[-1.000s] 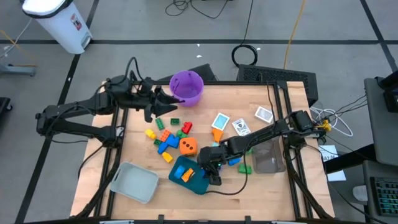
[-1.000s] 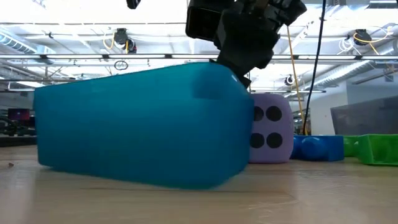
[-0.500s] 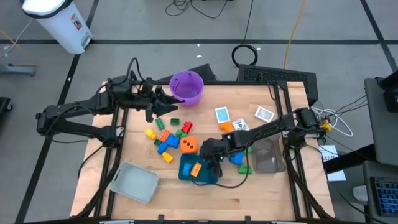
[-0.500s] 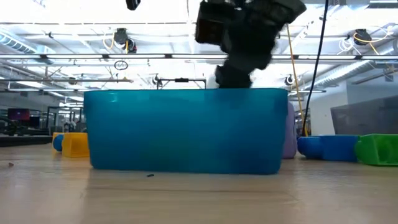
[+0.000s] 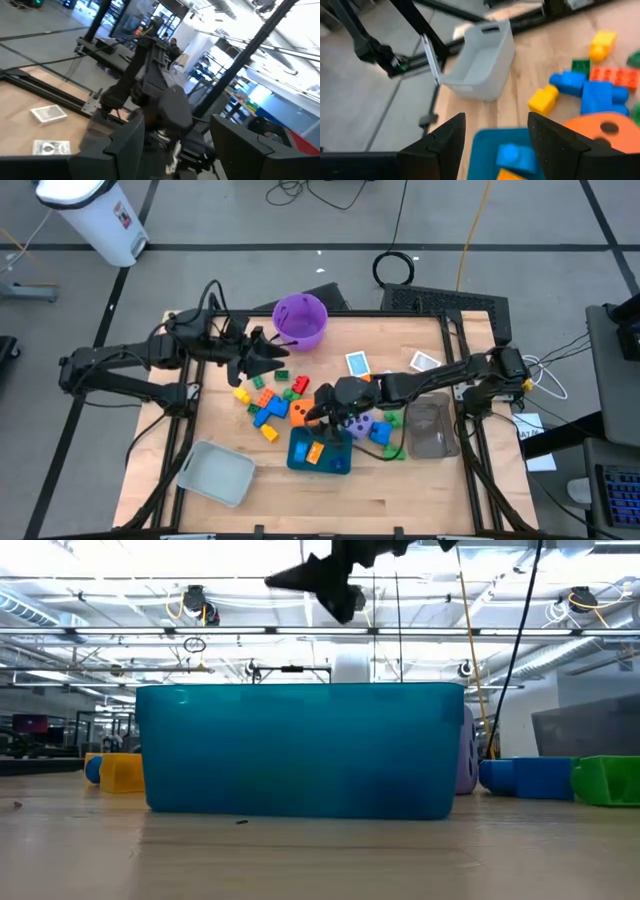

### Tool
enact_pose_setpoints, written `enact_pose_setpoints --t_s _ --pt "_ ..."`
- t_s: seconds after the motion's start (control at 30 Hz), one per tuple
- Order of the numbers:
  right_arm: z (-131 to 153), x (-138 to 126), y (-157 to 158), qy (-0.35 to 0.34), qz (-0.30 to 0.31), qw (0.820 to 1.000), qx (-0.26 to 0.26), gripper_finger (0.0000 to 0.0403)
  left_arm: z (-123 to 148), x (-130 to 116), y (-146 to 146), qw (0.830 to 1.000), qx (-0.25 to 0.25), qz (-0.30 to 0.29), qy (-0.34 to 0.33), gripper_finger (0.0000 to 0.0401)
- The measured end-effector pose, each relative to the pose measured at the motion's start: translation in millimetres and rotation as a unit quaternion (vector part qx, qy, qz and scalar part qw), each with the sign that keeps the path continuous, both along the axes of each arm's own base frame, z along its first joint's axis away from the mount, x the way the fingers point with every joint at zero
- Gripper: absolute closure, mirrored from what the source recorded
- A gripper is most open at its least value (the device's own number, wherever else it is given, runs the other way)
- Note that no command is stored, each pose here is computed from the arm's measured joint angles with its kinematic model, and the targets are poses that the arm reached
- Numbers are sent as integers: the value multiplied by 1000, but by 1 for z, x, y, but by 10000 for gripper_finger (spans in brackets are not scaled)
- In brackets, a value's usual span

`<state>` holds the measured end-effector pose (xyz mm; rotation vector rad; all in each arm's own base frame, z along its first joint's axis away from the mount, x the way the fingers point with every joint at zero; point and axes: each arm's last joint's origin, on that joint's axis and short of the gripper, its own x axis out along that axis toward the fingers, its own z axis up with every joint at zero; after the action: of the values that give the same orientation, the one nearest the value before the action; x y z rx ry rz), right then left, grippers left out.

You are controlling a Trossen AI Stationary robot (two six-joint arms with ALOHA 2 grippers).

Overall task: Pick & Place Toys
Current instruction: Put the purple dice into the black bin

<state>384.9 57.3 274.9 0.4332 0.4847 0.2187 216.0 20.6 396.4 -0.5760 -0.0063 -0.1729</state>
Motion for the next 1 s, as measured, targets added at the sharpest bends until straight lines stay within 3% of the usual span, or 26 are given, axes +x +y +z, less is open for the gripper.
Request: enact_pose_setpoints --t_s 0.4,0.5,0.63,0.8,1.0 --pt "38 -24 -17 -31 -14 999 -9 200 12 -15 -34 999 24 -14 -42 169" --pt "49 -38 -19 -26 -24 999 -39 200 13 -21 -42 998 44 -7 -42 169" --pt "60 -60 -22 18 -51 993 -105 200 12 -31 -47 997 76 6 -29 169" --pt "87 -79 -15 107 -86 979 -149 200 6 -40 -44 993 111 26 13 169" --pt "88 -72 1 210 -127 961 -129 200 -1 -47 -37 986 149 53 55 169"
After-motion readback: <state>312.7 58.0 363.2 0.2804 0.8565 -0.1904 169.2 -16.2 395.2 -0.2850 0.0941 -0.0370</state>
